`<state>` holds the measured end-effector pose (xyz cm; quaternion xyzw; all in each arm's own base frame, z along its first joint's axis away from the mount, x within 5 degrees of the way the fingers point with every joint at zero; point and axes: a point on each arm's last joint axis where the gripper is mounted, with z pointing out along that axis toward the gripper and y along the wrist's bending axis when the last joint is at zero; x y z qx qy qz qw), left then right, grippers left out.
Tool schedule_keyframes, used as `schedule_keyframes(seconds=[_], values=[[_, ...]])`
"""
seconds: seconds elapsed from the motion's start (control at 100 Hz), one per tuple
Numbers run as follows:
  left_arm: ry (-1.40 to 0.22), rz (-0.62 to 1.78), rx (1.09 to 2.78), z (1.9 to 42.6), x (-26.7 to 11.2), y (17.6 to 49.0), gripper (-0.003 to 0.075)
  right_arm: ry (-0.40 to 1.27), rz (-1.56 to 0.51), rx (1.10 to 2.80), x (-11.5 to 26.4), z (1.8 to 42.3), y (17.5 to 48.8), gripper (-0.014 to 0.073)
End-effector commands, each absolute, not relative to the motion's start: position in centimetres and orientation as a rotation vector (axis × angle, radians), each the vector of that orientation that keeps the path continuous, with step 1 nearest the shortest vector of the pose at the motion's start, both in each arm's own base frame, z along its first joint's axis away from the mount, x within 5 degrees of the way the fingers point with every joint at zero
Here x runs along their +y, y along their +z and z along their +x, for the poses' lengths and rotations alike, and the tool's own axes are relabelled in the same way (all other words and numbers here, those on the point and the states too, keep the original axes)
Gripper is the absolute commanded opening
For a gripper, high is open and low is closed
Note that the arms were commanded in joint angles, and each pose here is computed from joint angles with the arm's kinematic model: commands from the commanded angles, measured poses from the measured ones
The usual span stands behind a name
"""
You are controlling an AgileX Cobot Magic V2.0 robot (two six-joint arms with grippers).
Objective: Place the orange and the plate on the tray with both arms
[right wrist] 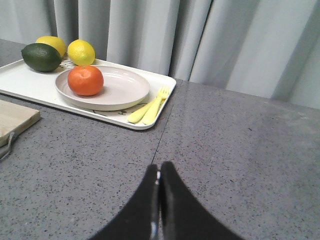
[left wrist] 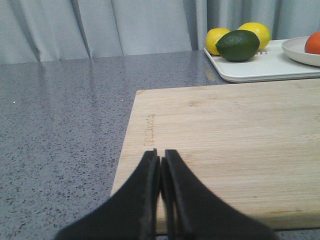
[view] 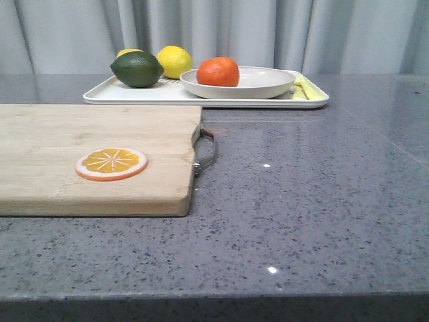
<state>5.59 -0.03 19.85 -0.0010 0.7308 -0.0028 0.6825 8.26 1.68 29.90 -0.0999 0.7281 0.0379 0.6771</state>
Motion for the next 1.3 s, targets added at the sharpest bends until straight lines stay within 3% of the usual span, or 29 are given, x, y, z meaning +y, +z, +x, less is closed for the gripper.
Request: schedule_keyframes(seconds=[0.0,0.51,0.78,1.17,1.29], values=[[-0.024,-0.019,1.526,5.4,0.0,20.6,-0.002,0.058,-0.188,1.563,1.4,8.4,31.3,-0.0069],[-0.024,-0.019,1.526,5.4,0.0,20.6,-0.002,0.052,-0.181,1.562,1.3,8.4,30.9,-0.0069],[-0.024,-0.019,1.526,5.4,0.0,20.6,-0.002,-0.006,-0.216,1.605,1.1,8.0,28.4,-0.0069],[-0.024,-0.019,1.526,5.4,0.0,20.6,-0.002,-0.018,-0.137,1.438,0.5,5.9,21.8,-0.0069],[-0.024,-0.019,1.526,5.4,0.0,20.6,-0.002,-0.019,-0.134,1.44,0.4,5.4,21.4,-0.0069]])
